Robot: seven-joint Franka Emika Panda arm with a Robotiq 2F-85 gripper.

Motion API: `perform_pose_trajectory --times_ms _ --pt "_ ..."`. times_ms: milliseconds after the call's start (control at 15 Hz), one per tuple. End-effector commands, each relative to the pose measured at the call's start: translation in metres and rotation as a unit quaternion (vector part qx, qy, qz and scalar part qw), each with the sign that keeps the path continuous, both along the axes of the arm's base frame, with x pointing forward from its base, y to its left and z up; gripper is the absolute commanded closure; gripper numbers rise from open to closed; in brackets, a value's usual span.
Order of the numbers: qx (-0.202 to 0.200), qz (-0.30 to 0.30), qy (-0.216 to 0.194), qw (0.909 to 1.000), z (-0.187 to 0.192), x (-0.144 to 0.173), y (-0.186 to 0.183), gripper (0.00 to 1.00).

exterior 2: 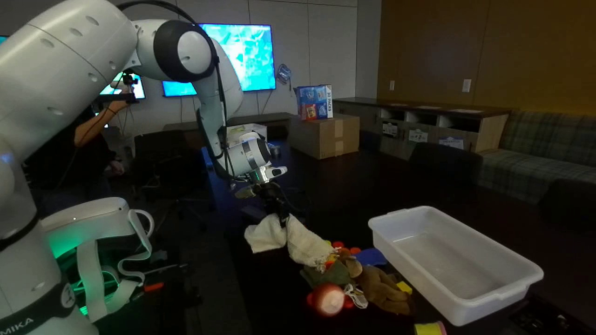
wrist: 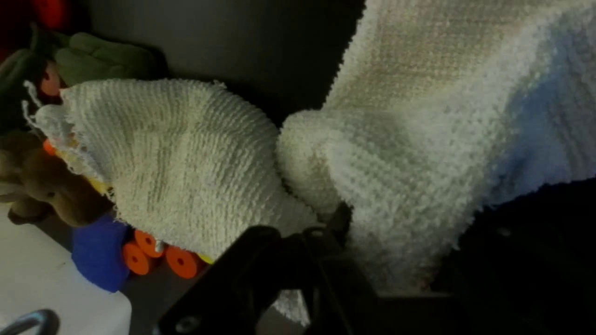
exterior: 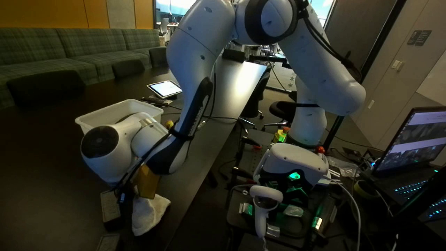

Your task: Pick up the cloth and move the objects on the table with the cloth, then put the cloth in the box

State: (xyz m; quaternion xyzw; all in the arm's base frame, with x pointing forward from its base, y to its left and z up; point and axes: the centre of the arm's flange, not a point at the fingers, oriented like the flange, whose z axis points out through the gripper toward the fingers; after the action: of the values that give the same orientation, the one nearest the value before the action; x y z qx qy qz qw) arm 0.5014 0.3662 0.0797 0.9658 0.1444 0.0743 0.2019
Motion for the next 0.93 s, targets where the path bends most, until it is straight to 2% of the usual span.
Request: perform_pose_trajectory --times_ms 0,200,467,667,867 --pt "0.020 0.006 0.022 0.9995 0.064 -0.019 -0.061 0.84" --pt "0.030 -0.027 0.020 0.9990 0.093 -0.022 -0.112 0.84" --pt "0.028 -0.107 0.007 0.9938 0.122 -0.021 -0.195 0.84" --pt "0.001 -0.187 -0.015 0.9823 0.137 -0.018 -0.271 0.84" --pt "-0.027 -0.259 -0.041 0.9646 0.131 -0.009 -0.335 0.84"
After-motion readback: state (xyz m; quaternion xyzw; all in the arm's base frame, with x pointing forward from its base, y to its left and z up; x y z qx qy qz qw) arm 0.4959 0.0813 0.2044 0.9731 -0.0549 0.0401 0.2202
